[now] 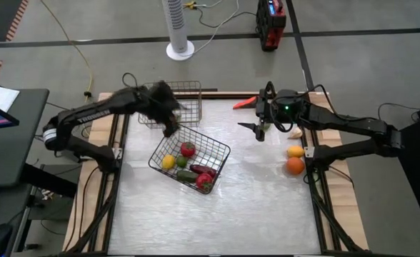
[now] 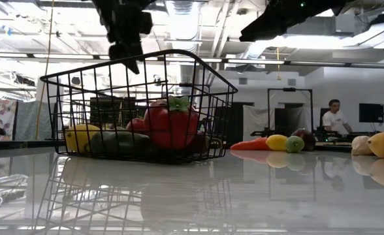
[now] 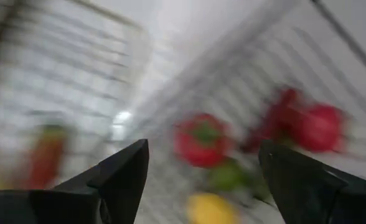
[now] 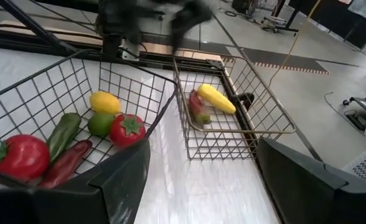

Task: Sort produce into baskets
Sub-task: Put the red chili pepper into the top wire basket

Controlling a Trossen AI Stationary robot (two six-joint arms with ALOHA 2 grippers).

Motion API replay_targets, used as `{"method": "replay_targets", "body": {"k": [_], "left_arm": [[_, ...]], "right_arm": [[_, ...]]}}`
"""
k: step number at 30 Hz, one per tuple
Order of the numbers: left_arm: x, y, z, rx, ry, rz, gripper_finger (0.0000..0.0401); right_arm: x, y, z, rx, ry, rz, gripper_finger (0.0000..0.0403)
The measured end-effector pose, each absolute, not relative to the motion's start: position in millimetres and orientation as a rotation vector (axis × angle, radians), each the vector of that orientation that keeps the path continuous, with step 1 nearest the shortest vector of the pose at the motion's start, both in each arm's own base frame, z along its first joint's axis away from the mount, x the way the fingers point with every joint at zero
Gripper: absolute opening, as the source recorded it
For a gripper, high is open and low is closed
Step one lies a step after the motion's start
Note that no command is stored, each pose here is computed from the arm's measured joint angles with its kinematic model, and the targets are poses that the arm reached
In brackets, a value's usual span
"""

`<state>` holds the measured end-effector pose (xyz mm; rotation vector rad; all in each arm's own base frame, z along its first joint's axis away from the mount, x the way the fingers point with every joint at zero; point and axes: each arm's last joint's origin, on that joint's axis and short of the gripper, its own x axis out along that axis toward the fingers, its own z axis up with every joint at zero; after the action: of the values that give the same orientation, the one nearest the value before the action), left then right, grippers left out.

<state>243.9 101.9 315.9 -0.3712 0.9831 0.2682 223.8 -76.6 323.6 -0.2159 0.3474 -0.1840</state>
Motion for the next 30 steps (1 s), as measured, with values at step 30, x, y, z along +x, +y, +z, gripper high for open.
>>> {"method": "replay_targets", "body": {"k": [30], "left_arm": [[332,23,204,-0.343,1.347,-0.294,0.0258]], "right_arm": [[228,-77,323,-0.225,0.335,-0.174,0.0325]]}}
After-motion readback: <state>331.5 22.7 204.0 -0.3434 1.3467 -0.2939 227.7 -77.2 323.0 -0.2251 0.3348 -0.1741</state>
